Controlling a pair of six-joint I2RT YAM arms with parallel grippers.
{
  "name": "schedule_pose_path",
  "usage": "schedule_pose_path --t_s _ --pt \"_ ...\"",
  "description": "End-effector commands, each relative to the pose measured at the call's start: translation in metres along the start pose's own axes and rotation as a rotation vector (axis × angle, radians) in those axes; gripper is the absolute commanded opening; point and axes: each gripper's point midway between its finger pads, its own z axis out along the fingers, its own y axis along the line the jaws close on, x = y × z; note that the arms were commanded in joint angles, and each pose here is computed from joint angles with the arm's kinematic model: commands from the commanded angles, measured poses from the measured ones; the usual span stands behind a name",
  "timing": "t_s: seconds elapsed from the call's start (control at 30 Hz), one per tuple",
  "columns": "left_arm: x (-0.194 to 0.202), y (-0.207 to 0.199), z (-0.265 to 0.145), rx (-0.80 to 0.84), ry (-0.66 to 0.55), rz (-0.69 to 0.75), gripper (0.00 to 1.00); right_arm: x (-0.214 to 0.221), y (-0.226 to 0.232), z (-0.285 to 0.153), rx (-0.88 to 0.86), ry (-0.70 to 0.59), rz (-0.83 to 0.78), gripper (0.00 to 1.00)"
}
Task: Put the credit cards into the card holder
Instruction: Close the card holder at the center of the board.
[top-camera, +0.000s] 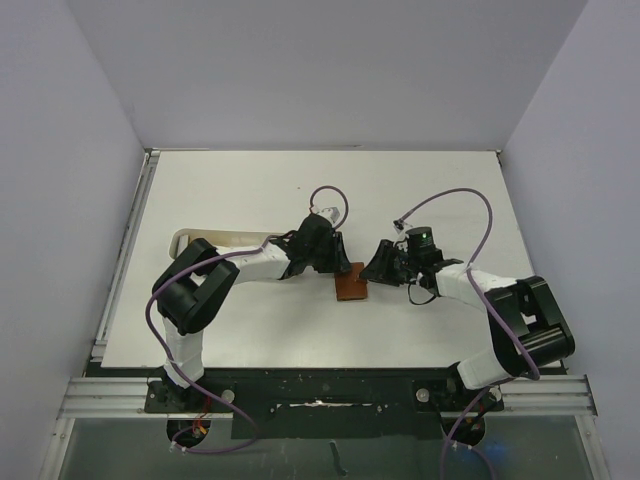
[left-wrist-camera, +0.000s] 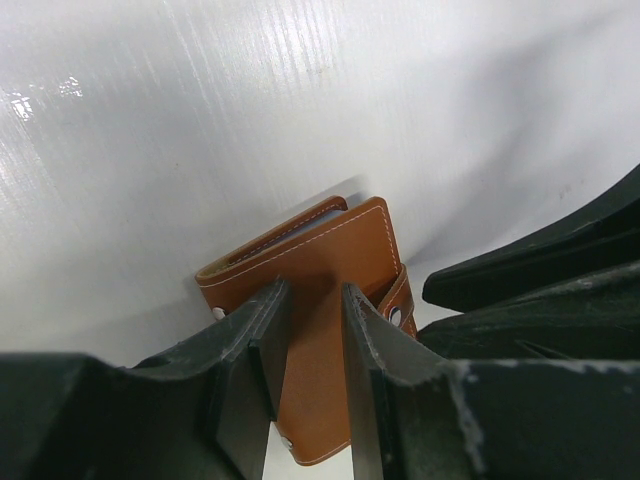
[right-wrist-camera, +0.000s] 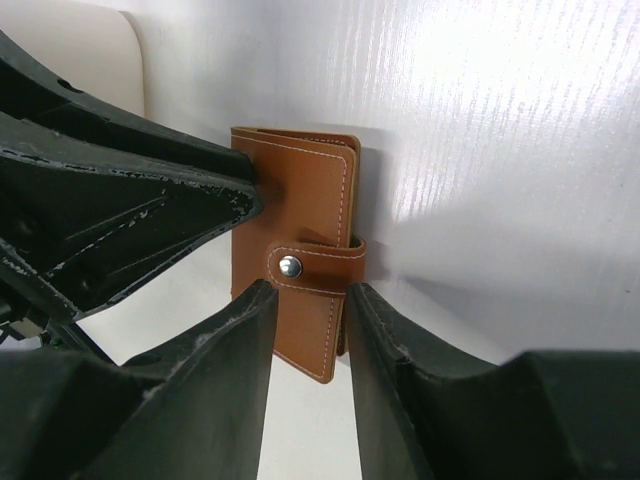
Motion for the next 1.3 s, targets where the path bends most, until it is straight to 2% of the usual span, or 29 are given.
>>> schedule_pose_path --t_s 0.0,0.23,1.27 --pt "0.032 0.034 0.010 -0.124 0.093 0.019 0.27 -0.022 0.013 -0.011 -0.007 -0.063 -0.047 0.36" --pt "0.034 0.035 0.012 -0.126 0.098 0.018 0.27 -0.026 0.016 -0.005 -0.022 -0.055 -0.045 0.30" --pt "0.035 0.035 0.014 -0.134 0.104 0.026 0.27 -0.003 0.023 0.020 -0.040 0.031 -0.059 0.24"
